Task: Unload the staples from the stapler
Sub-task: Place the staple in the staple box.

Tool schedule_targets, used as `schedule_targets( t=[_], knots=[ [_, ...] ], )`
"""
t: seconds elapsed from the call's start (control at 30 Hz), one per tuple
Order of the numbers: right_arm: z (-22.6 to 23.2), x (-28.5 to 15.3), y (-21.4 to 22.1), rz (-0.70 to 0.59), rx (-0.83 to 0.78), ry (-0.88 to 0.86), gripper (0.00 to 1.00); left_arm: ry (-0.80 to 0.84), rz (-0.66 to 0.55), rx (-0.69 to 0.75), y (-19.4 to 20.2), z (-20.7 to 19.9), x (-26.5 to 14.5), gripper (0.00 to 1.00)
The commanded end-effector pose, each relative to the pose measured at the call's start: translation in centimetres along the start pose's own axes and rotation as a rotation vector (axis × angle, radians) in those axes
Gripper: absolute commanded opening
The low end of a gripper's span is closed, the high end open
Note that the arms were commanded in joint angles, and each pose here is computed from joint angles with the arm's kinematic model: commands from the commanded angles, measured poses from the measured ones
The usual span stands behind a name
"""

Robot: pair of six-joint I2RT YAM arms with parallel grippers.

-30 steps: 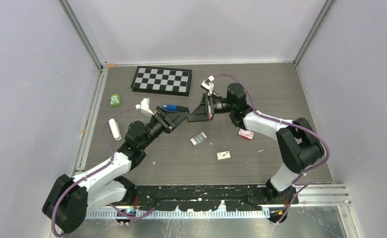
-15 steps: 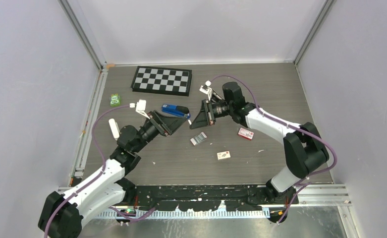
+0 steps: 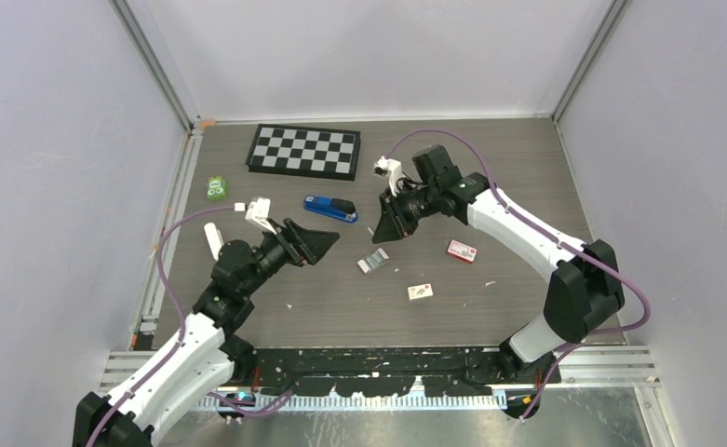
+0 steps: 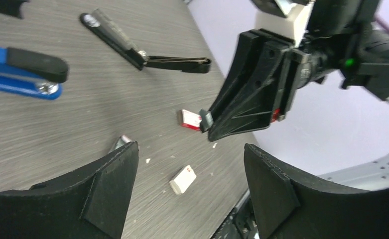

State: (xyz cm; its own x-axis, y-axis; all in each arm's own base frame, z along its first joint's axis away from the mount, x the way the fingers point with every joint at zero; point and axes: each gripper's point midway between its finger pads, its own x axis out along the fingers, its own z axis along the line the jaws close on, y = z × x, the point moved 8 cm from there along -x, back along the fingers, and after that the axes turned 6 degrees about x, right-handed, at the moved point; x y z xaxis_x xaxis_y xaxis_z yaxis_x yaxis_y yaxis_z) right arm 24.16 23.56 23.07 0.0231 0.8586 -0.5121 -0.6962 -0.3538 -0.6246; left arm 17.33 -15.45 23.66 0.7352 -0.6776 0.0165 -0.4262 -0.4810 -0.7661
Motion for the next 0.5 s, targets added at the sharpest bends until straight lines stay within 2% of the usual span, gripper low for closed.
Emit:
schedule_targets(
  t=[0.0, 0.13, 0.47],
  knots=[
    [-0.1, -1.7, 0.6, 0.086, -0.135, 0.196, 0.08, -0.188, 0.061, 0.013, 2.2, 3.1, -1.0, 0.74],
    [-0.7, -1.0, 1.7, 0.179, -0.162, 0.301, 0.08, -0.266, 0.108, -0.039, 4.1, 4.8, -1.3, 0.64],
    [-0.9, 3.7, 3.6, 0.354, -0.192, 0.416, 0.1, -0.381, 0.184, -0.066, 6.3, 7.3, -0.6, 0.59]
  ],
)
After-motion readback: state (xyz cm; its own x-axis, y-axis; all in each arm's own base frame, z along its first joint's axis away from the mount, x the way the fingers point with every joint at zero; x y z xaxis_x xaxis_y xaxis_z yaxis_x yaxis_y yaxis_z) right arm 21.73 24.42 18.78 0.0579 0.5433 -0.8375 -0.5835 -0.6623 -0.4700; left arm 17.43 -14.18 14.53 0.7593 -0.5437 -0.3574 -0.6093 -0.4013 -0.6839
